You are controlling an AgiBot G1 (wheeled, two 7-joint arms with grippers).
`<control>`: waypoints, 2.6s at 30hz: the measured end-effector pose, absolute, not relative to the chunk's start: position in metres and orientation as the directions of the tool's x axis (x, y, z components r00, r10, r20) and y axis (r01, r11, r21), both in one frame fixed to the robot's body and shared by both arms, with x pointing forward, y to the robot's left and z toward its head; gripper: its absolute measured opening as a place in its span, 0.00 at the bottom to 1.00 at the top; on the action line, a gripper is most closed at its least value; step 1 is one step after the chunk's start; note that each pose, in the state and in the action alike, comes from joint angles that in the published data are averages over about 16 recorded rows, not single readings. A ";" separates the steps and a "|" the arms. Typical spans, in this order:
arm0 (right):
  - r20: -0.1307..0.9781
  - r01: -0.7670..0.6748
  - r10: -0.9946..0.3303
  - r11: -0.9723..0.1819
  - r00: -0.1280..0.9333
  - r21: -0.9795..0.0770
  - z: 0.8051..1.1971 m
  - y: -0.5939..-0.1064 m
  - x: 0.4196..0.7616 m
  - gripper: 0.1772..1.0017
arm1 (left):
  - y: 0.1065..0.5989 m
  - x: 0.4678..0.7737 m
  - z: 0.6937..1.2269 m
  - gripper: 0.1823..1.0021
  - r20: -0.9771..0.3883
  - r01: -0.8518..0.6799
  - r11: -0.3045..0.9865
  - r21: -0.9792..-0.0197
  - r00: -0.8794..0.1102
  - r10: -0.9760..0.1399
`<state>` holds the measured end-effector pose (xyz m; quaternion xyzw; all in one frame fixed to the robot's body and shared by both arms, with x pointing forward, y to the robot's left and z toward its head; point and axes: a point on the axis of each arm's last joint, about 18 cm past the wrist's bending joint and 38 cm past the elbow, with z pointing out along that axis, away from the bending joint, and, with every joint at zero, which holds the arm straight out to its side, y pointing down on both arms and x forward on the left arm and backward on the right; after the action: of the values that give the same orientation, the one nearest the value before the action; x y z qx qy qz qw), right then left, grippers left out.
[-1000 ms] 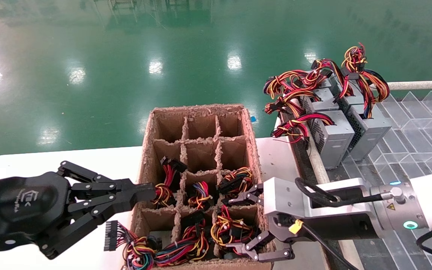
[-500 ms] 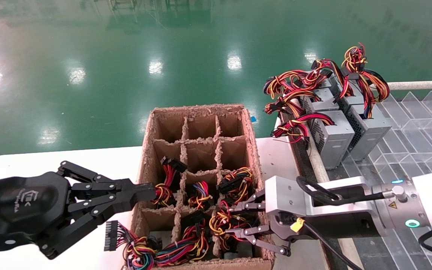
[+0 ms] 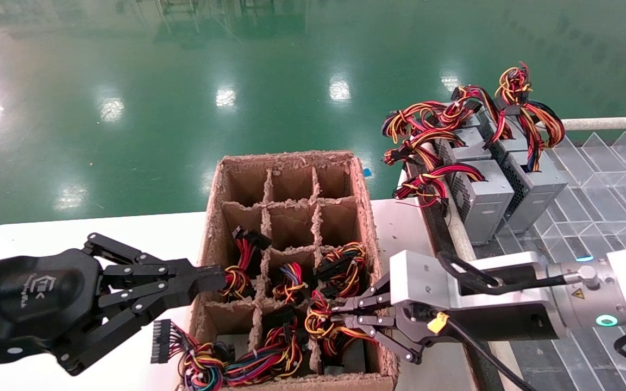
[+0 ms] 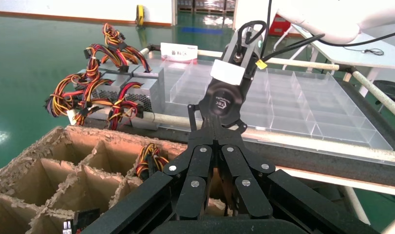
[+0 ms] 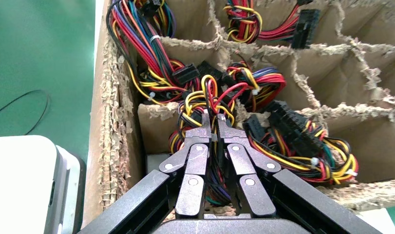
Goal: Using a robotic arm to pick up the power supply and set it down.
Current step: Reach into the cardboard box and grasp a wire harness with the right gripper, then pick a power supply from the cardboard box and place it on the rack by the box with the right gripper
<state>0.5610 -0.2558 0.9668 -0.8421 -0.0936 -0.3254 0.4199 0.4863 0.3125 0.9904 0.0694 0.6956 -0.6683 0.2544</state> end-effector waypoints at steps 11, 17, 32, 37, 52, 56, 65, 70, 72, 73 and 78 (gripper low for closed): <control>0.617 0.451 -0.156 -0.550 0.772 -0.703 0.985 -0.261 0.549 0.03 | 0.312 0.486 0.990 0.01 -0.447 0.437 0.097 -0.894 -0.861 -0.243; 0.600 0.461 -0.186 -0.481 0.778 -0.746 0.998 -0.266 0.539 0.02 | 0.312 0.486 0.990 0.01 -0.447 0.437 0.097 -0.894 -0.861 -0.243; 0.612 0.538 -0.297 -0.297 0.733 -0.789 1.049 -0.283 0.519 0.02 | 0.312 0.486 0.990 0.01 -0.447 0.437 0.097 -0.894 -0.861 -0.243; 0.643 0.596 -0.335 -0.242 0.689 -0.766 1.071 -0.289 0.510 0.02 | 0.312 0.486 0.990 0.01 -0.447 0.437 0.097 -0.894 -0.861 -0.243; 0.743 0.737 -0.404 -0.208 0.534 -0.643 1.128 -0.309 0.479 0.02 | 0.312 0.486 0.990 0.01 -0.447 0.437 0.097 -0.894 -0.861 -0.243; 0.757 0.752 -0.422 -0.223 0.499 -0.620 1.138 -0.317 0.473 0.02 | 0.312 0.486 0.990 0.01 -0.447 0.437 0.097 -0.894 -0.861 -0.243; 0.757 0.750 -0.488 -0.269 0.436 -0.605 1.150 -0.349 0.460 0.02 | 0.312 0.486 0.990 0.01 -0.447 0.437 0.097 -0.894 -0.861 -0.243; 0.735 0.722 -0.539 -0.300 0.411 -0.623 1.148 -0.374 0.455 0.02 | 0.312 0.486 0.990 0.01 -0.447 0.437 0.097 -0.894 -0.861 -0.243; 0.723 0.706 -0.562 -0.313 0.402 -0.636 1.146 -0.385 0.454 0.02 | 0.312 0.486 0.990 0.01 -0.447 0.437 0.097 -0.894 -0.861 -0.243; 0.716 0.696 -0.573 -0.319 0.398 -0.643 1.144 -0.391 0.454 0.02 | 0.312 0.486 0.990 0.01 -0.447 0.437 0.097 -0.894 -0.861 -0.243; 0.677 0.644 -0.630 -0.345 0.380 -0.683 1.133 -0.419 0.456 0.02 | 0.312 0.486 0.990 0.01 -0.447 0.437 0.097 -0.894 -0.861 -0.243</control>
<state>0.4557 -0.4194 1.1333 -0.6023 -0.0057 -0.5566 0.5722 0.4863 0.3125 0.9904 0.0694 0.6956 -0.6683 0.2544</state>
